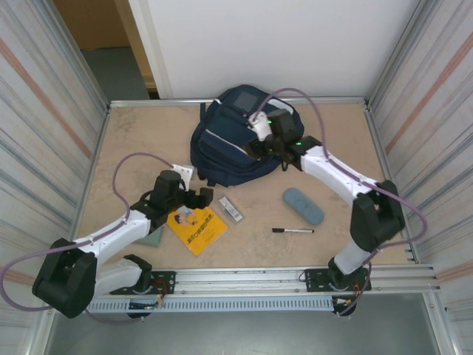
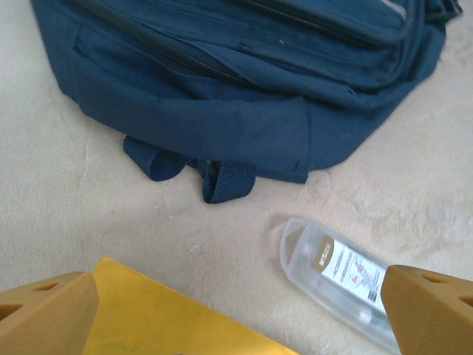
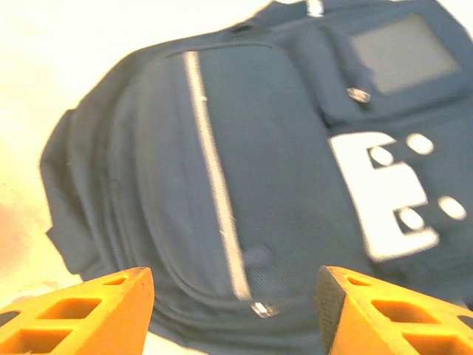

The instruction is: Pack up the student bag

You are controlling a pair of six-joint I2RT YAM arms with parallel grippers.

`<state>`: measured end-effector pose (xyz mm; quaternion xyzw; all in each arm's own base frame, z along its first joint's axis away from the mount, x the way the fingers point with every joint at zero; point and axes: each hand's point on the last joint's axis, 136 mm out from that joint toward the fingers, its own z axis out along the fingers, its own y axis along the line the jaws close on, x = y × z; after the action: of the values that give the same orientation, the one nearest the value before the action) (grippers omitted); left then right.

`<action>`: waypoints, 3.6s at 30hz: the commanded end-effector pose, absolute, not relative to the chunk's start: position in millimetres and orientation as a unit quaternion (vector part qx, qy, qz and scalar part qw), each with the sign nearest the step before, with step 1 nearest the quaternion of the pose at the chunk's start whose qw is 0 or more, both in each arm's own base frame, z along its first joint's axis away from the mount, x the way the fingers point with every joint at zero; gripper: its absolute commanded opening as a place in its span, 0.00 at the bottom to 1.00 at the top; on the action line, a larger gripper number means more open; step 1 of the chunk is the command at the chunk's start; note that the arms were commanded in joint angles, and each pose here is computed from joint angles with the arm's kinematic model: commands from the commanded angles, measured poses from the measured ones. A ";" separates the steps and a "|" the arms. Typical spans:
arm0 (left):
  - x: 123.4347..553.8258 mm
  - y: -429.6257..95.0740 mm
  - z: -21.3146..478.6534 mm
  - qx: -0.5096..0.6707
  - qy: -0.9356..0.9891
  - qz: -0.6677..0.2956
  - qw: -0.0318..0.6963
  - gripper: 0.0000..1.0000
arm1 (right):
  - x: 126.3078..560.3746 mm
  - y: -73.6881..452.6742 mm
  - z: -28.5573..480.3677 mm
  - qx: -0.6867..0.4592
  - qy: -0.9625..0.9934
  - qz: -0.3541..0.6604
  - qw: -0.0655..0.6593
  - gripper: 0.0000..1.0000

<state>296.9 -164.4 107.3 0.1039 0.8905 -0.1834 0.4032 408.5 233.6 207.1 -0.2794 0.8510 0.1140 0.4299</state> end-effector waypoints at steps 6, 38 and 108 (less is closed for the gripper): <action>338.3 -151.6 100.7 -0.131 0.906 -0.269 0.299 0.95 | 376.7 142.3 167.5 -0.074 0.908 0.146 0.385 0.62; 397.2 -179.7 204.8 -0.115 0.895 -0.326 0.283 0.09 | 370.1 185.3 85.4 -0.156 0.935 0.234 0.218 0.75; 368.2 -196.6 360.3 -0.048 0.810 -0.518 0.270 0.05 | 408.8 216.0 102.3 -0.243 0.832 0.374 0.331 0.35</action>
<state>385.6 -190.1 300.4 -0.0975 0.8464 -0.4650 0.2407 399.3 214.0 87.1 -0.2308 0.8490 0.3617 0.3085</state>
